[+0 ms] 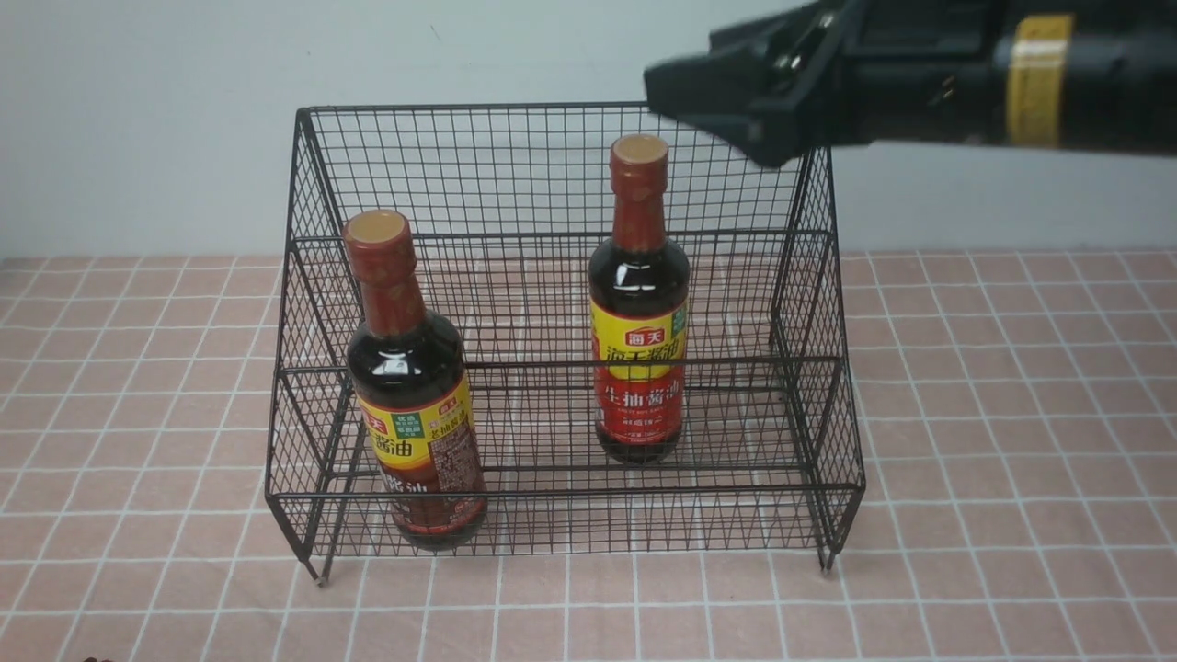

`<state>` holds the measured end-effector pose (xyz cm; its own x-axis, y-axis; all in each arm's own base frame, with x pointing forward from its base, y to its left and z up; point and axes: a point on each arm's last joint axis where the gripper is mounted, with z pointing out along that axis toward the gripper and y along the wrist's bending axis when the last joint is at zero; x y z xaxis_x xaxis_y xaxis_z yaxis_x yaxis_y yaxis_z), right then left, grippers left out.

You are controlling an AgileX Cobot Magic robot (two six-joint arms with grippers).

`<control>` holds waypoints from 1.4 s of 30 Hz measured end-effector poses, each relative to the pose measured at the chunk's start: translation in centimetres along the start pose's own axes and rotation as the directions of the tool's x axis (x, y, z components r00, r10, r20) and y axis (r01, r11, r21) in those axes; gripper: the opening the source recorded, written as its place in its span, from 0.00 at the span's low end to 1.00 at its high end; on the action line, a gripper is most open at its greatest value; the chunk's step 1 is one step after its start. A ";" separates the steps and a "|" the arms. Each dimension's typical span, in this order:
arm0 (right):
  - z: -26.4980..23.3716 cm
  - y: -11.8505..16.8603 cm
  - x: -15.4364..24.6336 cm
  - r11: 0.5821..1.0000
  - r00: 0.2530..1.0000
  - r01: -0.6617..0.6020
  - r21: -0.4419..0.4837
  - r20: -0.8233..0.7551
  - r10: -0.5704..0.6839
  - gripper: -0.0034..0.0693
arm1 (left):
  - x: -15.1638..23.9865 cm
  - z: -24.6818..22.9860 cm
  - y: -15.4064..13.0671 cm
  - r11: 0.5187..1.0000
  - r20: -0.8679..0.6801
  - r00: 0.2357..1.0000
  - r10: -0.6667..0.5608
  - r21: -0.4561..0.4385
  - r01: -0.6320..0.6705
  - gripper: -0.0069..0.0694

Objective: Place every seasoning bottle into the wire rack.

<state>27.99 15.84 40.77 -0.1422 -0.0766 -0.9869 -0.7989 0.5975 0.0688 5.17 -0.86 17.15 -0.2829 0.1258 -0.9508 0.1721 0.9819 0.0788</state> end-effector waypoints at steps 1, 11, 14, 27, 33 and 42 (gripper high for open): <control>-0.2 0.1 -0.2 1.000 1.000 0.003 0.001 0.006 -0.003 0.68 | 0.0 0.0 0.0 1.000 0.000 1.000 0.000 0.000 0.000 0.08; -11.6 4.7 -7.8 0.897 0.877 0.314 0.311 0.267 -0.400 0.12 | 0.0 0.0 0.0 1.000 0.000 1.000 0.000 0.000 0.000 0.08; -14.1 5.0 -8.9 0.749 0.773 0.455 0.481 0.205 -0.601 0.05 | 0.0 0.0 0.0 1.000 0.000 1.000 0.000 0.000 0.000 0.08; -23.6 2.4 -7.6 0.306 0.947 0.052 0.951 0.050 -0.316 0.03 | 0.0 0.0 0.0 1.000 0.000 1.000 0.000 0.000 0.000 0.08; -21.9 3.2 -1.9 0.530 0.957 0.025 0.848 -0.173 0.232 0.03 | 0.0 0.0 0.0 1.000 0.000 1.000 0.001 0.000 -0.001 0.08; -19.5 7.1 1.3 0.855 0.965 -0.117 0.506 -0.147 0.219 0.03 | 0.0 0.0 0.0 1.000 0.000 1.000 0.001 0.000 -0.001 0.08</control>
<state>10.77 4.45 42.80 -0.3980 -0.0600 -0.9154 -0.3707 0.9233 0.1007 5.17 -0.86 17.15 -0.2828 0.1266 -0.9508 0.1723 0.9818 0.0795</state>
